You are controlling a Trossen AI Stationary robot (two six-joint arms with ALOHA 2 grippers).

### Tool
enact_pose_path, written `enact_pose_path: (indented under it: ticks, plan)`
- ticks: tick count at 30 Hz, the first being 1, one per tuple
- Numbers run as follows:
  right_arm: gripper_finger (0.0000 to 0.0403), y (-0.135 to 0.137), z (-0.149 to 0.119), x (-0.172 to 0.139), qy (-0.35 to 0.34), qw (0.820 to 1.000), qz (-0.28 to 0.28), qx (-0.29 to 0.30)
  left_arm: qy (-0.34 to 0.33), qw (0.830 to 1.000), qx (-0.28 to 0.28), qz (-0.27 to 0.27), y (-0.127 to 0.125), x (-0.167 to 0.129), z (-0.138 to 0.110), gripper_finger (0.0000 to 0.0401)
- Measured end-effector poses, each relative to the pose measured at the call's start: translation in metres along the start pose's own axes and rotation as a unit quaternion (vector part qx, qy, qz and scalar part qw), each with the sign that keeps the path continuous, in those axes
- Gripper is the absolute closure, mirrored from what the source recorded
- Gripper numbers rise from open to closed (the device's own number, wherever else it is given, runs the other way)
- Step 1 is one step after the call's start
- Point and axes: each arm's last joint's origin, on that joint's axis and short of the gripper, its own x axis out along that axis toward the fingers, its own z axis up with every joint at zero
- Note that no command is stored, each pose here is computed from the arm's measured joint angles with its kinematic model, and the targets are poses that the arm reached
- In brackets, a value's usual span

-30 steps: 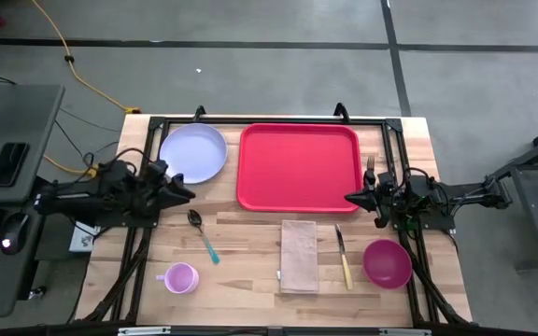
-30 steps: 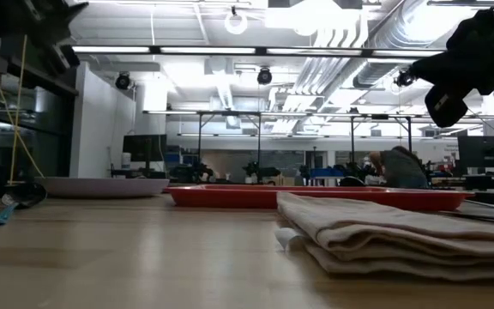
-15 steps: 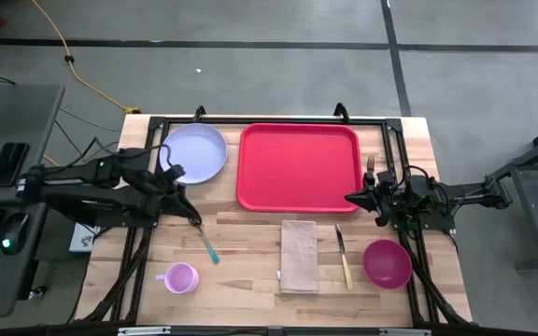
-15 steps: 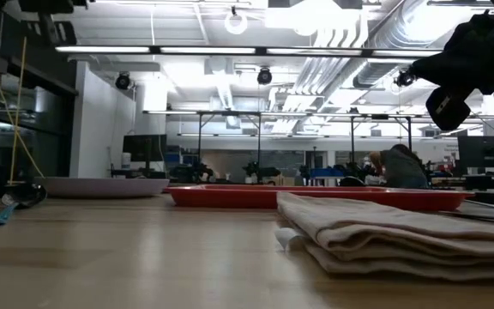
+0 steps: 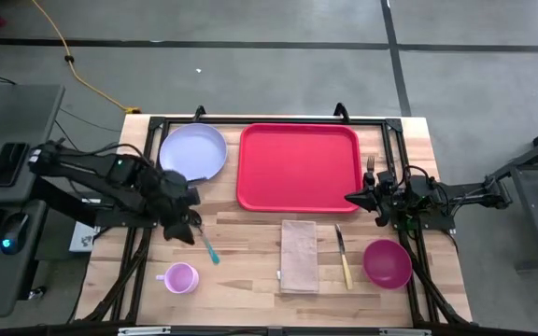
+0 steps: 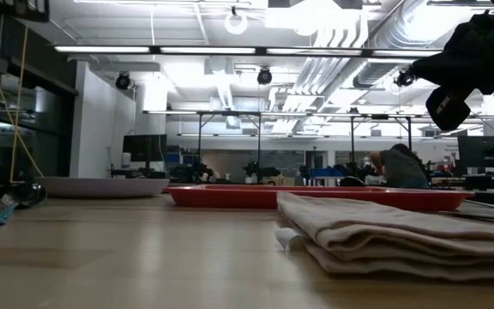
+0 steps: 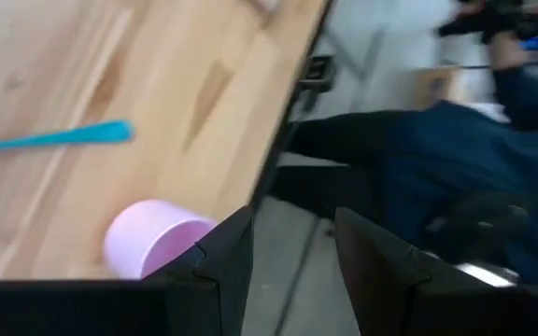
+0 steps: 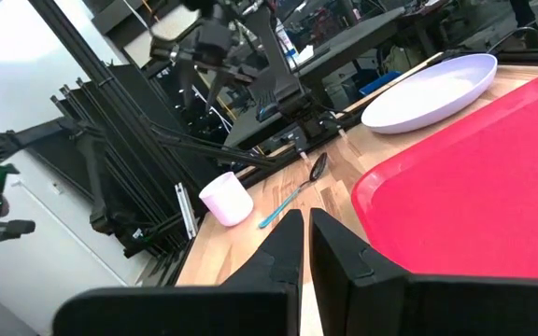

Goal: Set up tray
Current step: Put the pink cup on the top left of the red serving tray

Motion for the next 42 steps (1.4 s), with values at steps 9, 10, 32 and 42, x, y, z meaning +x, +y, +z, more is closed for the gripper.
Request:
enact_pose_path:
  ticks: [9,10,32,42]
  plan:
    - [0.0402,0.000,0.000,0.000,0.000,1.000,0.000,0.000,0.043,0.994,-0.061,0.077,-0.017,0.030,-0.025,0.0217]
    - [0.0402,0.000,0.000,0.000,0.000,1.000,0.000,0.000,0.053,0.994,-0.059,0.081,-0.018,0.034,-0.029,0.0217]
    - [0.0402,-0.002,0.001,0.000,-0.021,0.999,-0.035,-0.001,0.145,0.980,0.003,0.140,-0.032,0.089,-0.070,0.0217]
    - [0.0402,-0.002,0.001,0.000,-0.020,0.999,-0.036,-0.001,0.138,0.957,-0.006,0.256,-0.014,0.095,-0.072,0.0217]
